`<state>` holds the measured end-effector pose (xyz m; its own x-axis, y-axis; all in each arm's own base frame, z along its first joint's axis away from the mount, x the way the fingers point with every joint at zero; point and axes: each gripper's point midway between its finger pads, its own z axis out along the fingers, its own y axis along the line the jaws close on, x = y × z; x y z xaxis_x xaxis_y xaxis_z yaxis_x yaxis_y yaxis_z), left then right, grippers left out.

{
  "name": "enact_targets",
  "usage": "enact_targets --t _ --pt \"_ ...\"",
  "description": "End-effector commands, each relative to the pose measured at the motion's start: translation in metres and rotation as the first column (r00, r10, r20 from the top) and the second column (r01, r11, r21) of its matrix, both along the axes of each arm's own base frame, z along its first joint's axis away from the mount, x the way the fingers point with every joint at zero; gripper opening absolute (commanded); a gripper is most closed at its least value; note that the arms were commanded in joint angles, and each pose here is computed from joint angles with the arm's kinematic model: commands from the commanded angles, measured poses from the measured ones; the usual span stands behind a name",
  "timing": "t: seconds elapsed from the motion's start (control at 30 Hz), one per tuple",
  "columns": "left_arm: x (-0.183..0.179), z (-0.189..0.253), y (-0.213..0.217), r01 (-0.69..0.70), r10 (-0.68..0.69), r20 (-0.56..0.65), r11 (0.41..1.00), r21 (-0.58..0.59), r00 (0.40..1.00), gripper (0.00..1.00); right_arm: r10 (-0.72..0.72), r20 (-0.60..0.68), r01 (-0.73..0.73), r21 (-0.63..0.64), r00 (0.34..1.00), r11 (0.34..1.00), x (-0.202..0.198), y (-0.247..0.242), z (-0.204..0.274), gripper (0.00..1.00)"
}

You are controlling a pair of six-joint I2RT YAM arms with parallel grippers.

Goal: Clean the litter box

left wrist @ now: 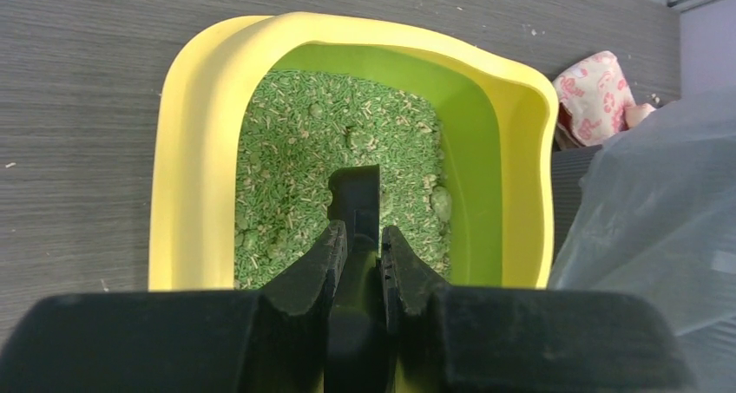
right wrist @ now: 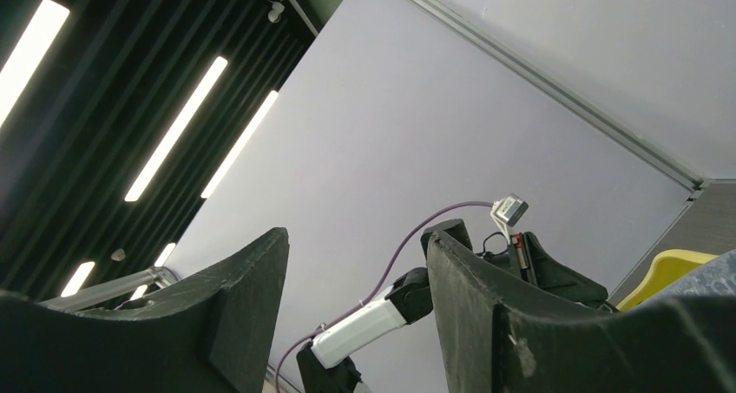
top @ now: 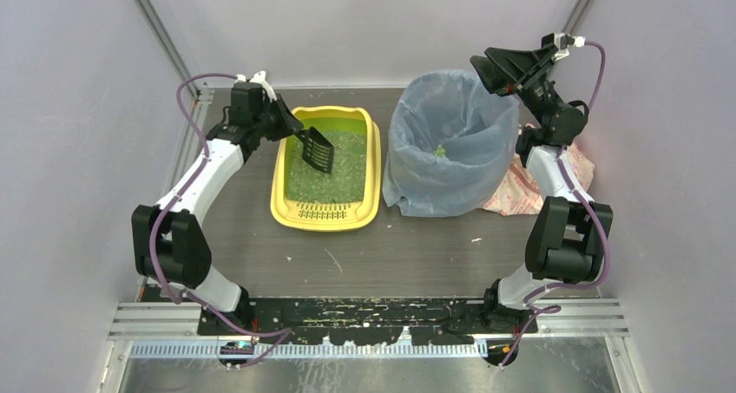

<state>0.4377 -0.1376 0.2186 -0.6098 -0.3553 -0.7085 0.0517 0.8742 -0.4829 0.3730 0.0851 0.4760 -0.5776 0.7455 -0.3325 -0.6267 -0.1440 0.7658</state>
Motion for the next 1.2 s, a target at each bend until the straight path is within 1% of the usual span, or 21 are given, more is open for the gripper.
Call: enact_targets --t 0.0,0.5,0.63,0.87,1.17 --pt "0.014 -0.004 0.002 0.003 -0.006 0.049 0.999 0.054 0.999 0.00 0.000 0.077 0.002 -0.022 0.997 1.000 -0.012 0.002 0.011 0.65" --pt "0.039 -0.040 -0.007 0.021 -0.026 0.021 0.982 0.186 0.999 0.00 0.006 0.077 -0.003 -0.026 0.997 1.000 -0.008 0.002 0.011 0.65" --pt "0.040 -0.051 -0.014 0.036 -0.037 0.004 0.980 0.195 0.999 0.00 0.006 0.073 -0.004 -0.027 0.997 1.000 -0.006 0.001 0.010 0.65" --pt "0.039 -0.061 -0.042 0.065 -0.063 -0.022 0.990 0.123 0.998 0.00 0.007 0.068 -0.005 -0.027 0.998 1.000 -0.003 0.001 0.008 0.65" --pt "0.033 -0.076 -0.067 0.083 -0.086 -0.071 0.995 -0.050 0.994 0.00 0.011 0.066 -0.009 -0.032 0.998 0.999 -0.002 0.002 0.007 0.65"
